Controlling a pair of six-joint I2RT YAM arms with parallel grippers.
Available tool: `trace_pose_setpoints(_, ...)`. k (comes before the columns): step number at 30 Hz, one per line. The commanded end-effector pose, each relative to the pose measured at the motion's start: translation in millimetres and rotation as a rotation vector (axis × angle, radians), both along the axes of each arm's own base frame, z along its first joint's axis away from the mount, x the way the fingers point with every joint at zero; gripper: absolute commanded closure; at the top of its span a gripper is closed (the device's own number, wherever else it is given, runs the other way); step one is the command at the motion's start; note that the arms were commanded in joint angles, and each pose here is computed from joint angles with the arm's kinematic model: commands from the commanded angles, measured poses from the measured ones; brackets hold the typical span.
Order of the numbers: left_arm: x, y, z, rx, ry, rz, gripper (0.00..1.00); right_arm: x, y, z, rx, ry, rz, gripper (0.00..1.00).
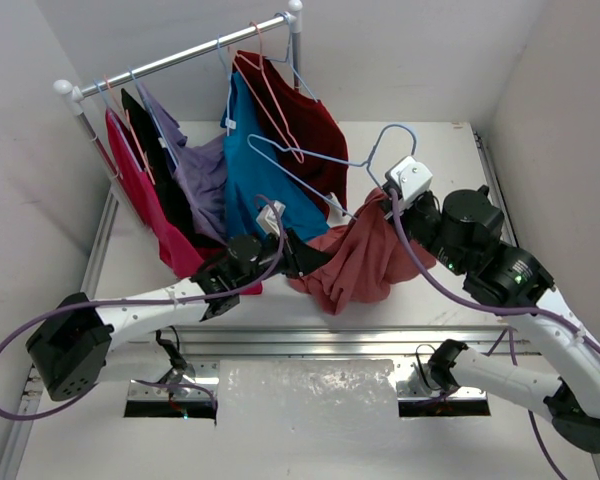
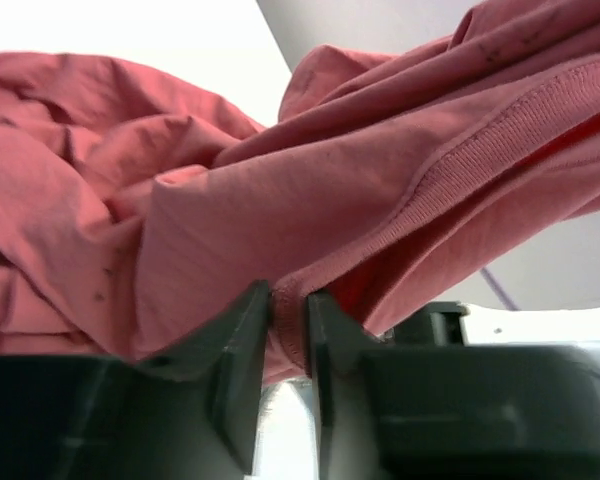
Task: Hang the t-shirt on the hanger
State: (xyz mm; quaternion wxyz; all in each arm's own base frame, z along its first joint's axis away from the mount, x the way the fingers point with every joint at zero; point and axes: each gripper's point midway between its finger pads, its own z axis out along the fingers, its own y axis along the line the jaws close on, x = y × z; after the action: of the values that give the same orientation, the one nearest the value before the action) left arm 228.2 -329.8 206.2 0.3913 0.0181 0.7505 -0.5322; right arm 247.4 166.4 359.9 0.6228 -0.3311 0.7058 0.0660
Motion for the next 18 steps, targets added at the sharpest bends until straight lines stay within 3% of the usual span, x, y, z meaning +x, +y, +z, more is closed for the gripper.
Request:
trace_pose_setpoints(1,-4.9,-7.4,19.4,-0.058,-0.064,-0.041,0.93,2.5,2.3,27.0,0.076,-0.055,-0.008,1.0)
trace_pose_setpoints(2,-3.1,-5.3,18.0,-0.043,-0.061,-0.027,1.0,2.9,1.3,24.5,0.07,-0.05,-0.014,1.0)
trace_pose_setpoints(5,11.1,12.6,17.2,0.06,-0.047,0.08,1.0,0.3,-2.5,10.8,0.031,-0.027,-0.015,1.0)
trace_pose_setpoints(7,39.5,43.8,19.3,0.155,-0.036,0.279,1.0,-9.7,-9.0,2.2,0.012,-0.01,-0.002,1.0)
trace_pose_setpoints(10,87.9,132.0,27.2,0.267,0.085,0.531,1.0,-32.2,-13.1,-17.7,-0.016,0.065,0.062,1.0)
trace_pose_setpoints(12,99.9,160.2,74.3,0.218,0.034,0.605,1.0,-41.4,-15.5,-24.6,-0.025,0.121,0.073,1.0)
trace_pose_setpoints(14,108.3,186.8,98.6,0.262,0.008,0.669,1.0,-45.6,-23.1,-36.3,-0.088,0.193,0.053,1.0)
trace_pose_setpoints(15,112.8,193.4,146.1,0.232,-0.06,0.709,1.0,-45.8,-25.0,-41.0,-0.119,0.216,0.048,1.0)
trace_pose_setpoints(16,117.5,195.4,145.4,0.298,-0.045,0.707,1.0,-45.5,-28.2,-46.6,-0.16,0.251,0.034,1.0)
trace_pose_setpoints(18,122.3,197.2,198.7,0.273,-0.117,0.724,1.0,-40.2,-33.4,-45.8,-0.173,0.259,-0.016,1.0)
